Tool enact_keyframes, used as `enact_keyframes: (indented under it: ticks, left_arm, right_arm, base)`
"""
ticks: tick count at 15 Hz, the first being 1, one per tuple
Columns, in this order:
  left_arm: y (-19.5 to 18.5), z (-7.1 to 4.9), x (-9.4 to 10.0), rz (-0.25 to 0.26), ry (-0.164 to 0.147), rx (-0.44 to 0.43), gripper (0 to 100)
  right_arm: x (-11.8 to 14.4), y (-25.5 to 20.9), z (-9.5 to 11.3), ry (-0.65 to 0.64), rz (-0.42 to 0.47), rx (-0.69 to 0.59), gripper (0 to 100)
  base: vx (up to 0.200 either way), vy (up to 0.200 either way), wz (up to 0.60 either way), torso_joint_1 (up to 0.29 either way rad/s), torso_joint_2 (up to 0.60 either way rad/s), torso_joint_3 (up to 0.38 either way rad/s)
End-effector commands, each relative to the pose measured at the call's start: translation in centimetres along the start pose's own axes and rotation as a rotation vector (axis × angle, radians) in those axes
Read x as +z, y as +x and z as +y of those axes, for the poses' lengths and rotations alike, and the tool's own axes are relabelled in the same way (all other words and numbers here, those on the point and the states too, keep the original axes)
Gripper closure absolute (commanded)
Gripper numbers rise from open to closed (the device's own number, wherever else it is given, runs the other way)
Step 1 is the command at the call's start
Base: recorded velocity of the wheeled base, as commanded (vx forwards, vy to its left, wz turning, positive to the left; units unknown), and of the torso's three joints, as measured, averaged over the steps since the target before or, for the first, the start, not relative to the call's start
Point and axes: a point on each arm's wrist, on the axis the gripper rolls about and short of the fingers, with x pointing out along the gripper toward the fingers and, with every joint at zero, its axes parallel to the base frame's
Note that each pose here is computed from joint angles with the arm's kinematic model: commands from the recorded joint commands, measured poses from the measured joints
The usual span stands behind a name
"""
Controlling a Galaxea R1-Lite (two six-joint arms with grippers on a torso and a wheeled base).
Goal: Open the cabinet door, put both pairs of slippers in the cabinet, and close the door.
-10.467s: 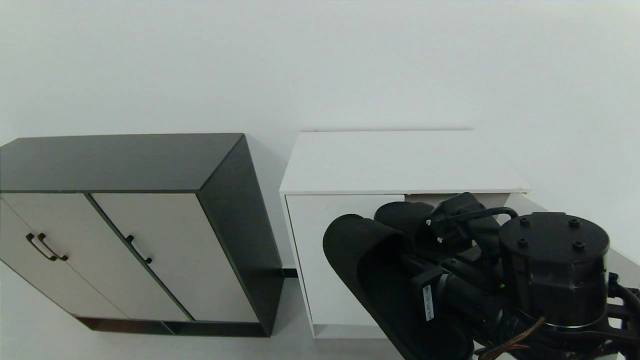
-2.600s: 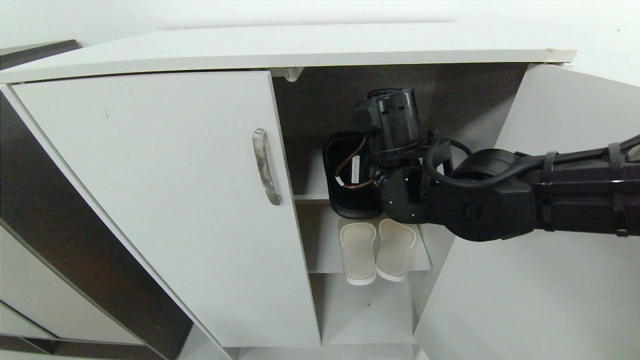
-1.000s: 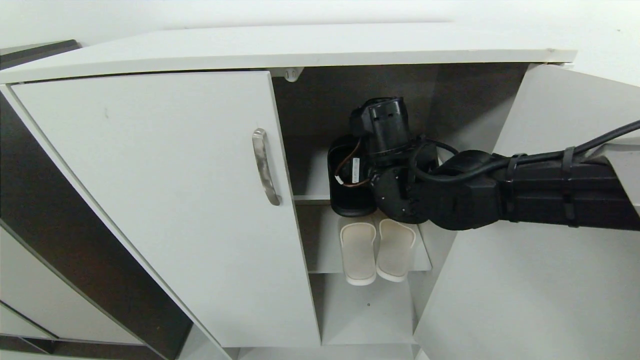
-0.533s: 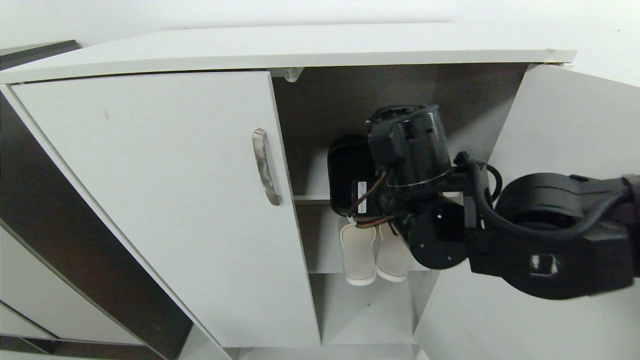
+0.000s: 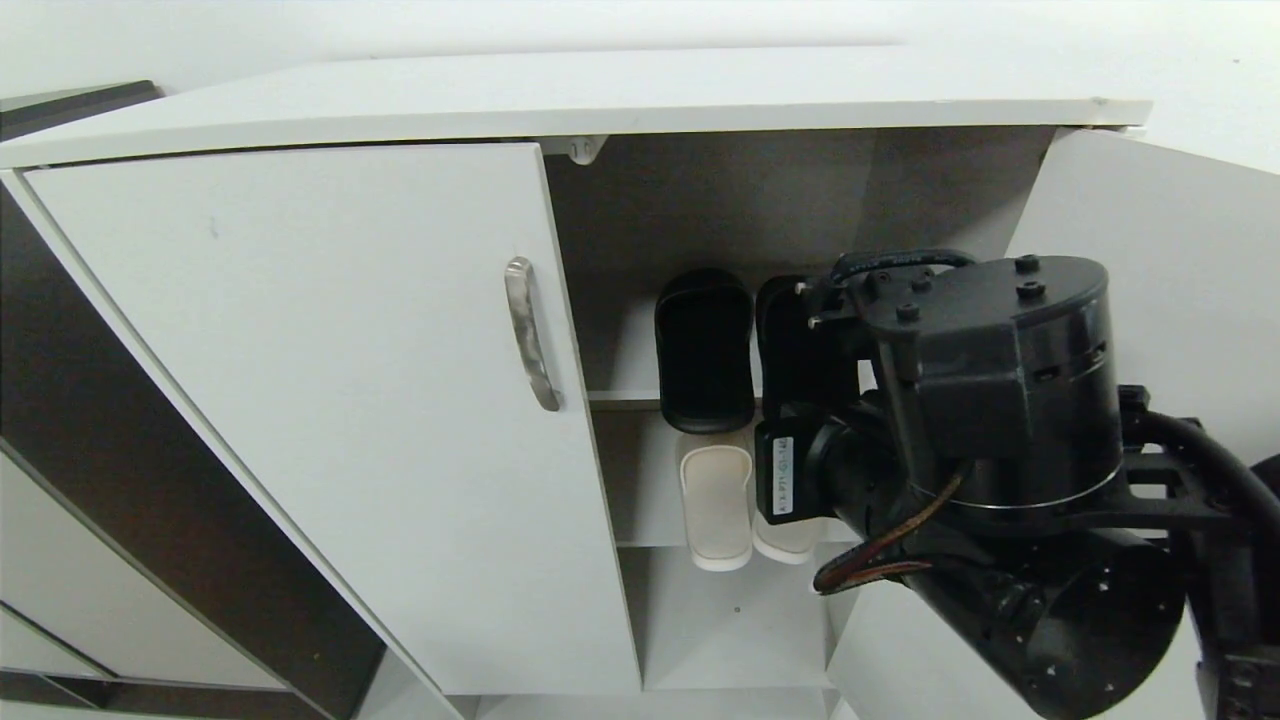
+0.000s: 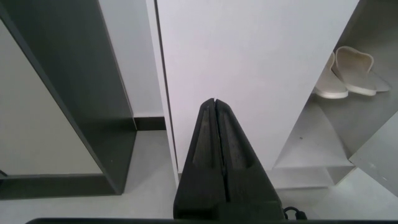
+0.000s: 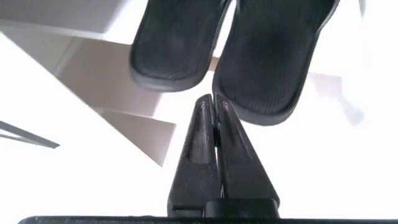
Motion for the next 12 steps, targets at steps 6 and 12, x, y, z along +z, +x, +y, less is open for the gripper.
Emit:
enact_keyframes:
  ticks: [6, 12]
  left_arm:
    - [0.0, 0.0, 0.0, 0.001, 0.001, 0.000, 100]
    - [0.0, 0.0, 0.0, 0.001, 0.001, 0.000, 100]
  right_arm:
    - [-0.5, -0.9, 0.2, 0.002, -0.014, 0.027, 100]
    - [-1.4, -1.0, 0.1, -0.028, 0.007, 0.027, 100]
  base:
    - [-0.033, 0.000, 0.00, 0.001, 0.00, 0.000]
    - [-0.200, 0.000, 0.00, 0.006, 0.00, 0.002]
